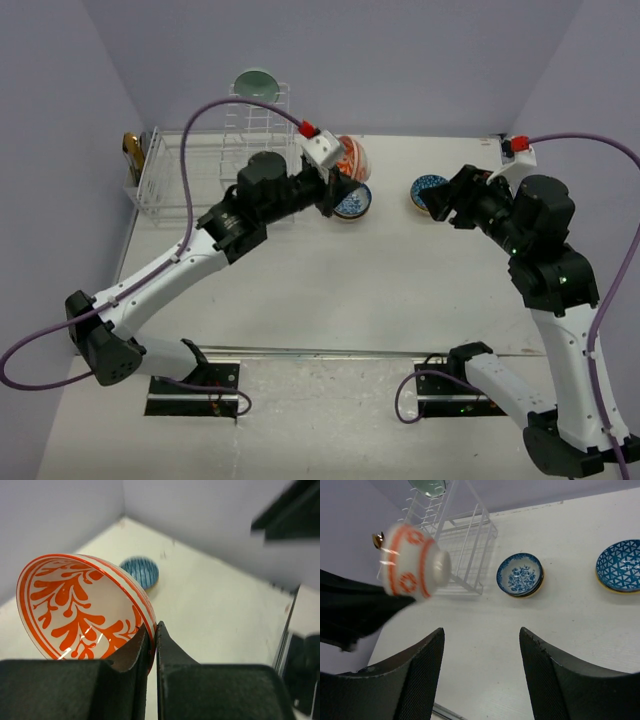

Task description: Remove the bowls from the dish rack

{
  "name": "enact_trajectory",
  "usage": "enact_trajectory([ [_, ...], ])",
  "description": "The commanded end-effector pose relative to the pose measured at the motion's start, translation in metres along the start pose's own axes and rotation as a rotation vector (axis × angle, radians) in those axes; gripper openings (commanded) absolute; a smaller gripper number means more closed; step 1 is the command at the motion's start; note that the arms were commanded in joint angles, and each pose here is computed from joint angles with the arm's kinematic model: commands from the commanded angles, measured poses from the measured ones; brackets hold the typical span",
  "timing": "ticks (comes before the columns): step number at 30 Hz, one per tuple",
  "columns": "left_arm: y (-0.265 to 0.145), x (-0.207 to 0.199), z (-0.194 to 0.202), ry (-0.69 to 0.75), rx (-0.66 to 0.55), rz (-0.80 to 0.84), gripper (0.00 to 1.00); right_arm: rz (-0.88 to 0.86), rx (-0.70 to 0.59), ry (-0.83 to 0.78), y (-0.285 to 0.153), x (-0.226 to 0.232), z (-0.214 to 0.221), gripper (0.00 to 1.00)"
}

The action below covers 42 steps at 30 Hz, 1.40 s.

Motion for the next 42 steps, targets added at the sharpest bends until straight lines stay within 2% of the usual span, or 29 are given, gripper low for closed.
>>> enact_trajectory([
  [1,-0.010,-0.014,0.064,0.220,0.269,0.049,0.00,0.064,0.045,-0.029,-0.003,-0.003,-0.003,0.63],
  [2,-0.014,-0.021,0.089,0.218,0.360,0.089,0.00,0.058,0.075,-0.032,0.001,-0.003,-0.001,0.63],
  [5,-0.024,-0.048,0.128,0.261,0.471,0.177,0.00,0.010,0.247,-0.033,0.021,-0.007,0.015,0.61],
  [8,-0.030,-0.077,0.149,0.306,0.525,0.230,0.00,0.049,0.344,-0.047,0.040,-0.014,0.029,0.61],
  [17,-0.027,-0.104,0.179,0.361,0.540,0.283,0.00,0.187,0.686,-0.141,0.091,-0.029,0.102,0.61],
  [22,-0.020,-0.114,0.191,0.421,0.561,0.282,0.00,0.241,0.796,-0.185,0.101,-0.037,0.131,0.58],
  [27,-0.014,-0.118,0.198,0.473,0.620,0.245,0.00,0.357,0.877,-0.250,0.110,-0.054,0.161,0.49],
  [31,-0.011,-0.120,0.200,0.482,0.628,0.250,0.00,0.395,0.901,-0.260,0.117,-0.063,0.177,0.35],
  [35,-0.010,-0.122,0.199,0.498,0.629,0.239,0.00,0.401,0.918,-0.254,0.123,-0.067,0.186,0.25],
  [42,-0.008,-0.124,0.206,0.518,0.651,0.222,0.00,0.359,0.888,-0.219,0.129,-0.059,0.184,0.00],
])
Point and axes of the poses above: each gripper's point midway between its finger pads, its own y axis out along the fingers, its own x axis along the line the jaws close on, z = x × y, the point moved 9 cm from there along -y, back along the fingers, and after that the axes turned 7 degrees about y, right-handed, at the moved point
